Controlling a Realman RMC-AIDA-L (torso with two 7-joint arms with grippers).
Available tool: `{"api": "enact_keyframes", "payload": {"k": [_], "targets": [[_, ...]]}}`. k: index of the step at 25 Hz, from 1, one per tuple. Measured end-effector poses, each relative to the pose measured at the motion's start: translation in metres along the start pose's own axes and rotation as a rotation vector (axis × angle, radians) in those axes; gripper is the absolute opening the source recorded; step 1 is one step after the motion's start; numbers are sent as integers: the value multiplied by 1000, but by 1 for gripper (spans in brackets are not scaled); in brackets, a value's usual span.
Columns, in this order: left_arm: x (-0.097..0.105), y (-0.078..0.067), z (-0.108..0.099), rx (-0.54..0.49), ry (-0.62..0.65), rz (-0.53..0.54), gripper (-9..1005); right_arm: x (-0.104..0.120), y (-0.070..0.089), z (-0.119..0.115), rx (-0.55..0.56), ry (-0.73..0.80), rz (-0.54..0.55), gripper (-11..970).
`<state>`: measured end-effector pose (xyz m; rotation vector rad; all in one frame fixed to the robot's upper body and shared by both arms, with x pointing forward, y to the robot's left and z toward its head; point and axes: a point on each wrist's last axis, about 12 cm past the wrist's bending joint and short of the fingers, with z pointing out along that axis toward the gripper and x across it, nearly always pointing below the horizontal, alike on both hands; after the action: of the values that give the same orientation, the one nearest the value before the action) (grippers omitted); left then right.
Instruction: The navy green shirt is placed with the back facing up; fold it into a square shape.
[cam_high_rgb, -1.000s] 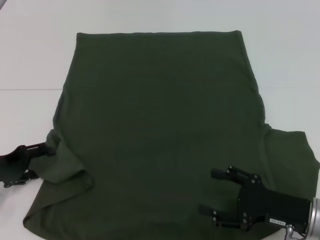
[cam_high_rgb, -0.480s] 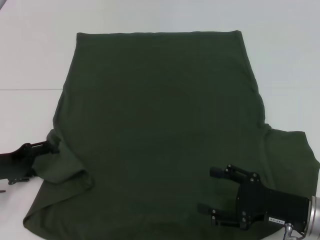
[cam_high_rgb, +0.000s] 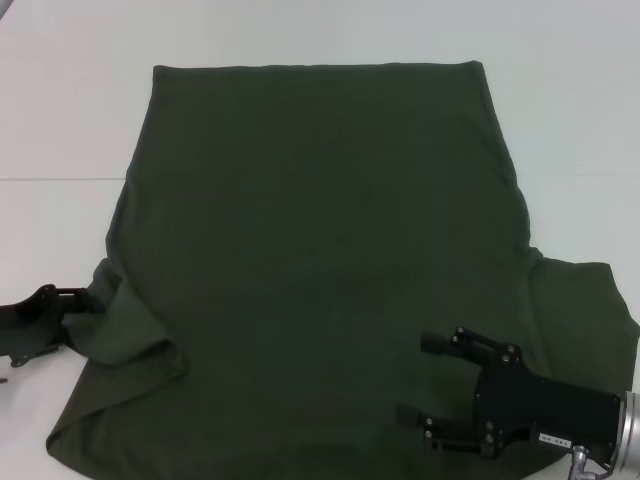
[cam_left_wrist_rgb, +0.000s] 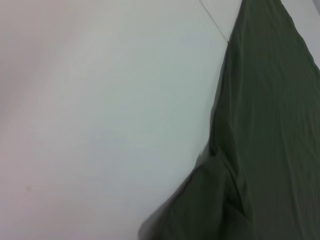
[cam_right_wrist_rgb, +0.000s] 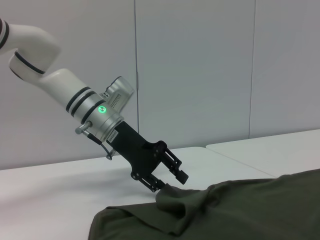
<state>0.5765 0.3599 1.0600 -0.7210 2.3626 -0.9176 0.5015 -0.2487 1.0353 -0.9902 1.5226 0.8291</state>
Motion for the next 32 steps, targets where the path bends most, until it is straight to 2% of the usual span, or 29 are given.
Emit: {"api": "enact_keyframes", "payload": {"k": [3,6,11,17,22,27,32], "targets": [[-1,1,0,-4,-10,-1,655,0,0,0,0,0,0,909],[-1,2,-1,-11,-17,2,414,0,0,0,1,-1,0,909],[0,3,1,-14,-21,4,187,-1,-1,0,1,-2,-1,909],[2,-1,5,2,-27,36,84,-1,-1,1,0,-4,-1,908],[2,-8,7,75,-66,46,-2,-1,-1,1,3,-2,-1,908],[3,-18,9,145,-90,53,-1,-1,-1,1,3,-2,-1,908],[8,-35,19,214,-91,60,7,-1,-1,2,1,-4,-1,908]]}}
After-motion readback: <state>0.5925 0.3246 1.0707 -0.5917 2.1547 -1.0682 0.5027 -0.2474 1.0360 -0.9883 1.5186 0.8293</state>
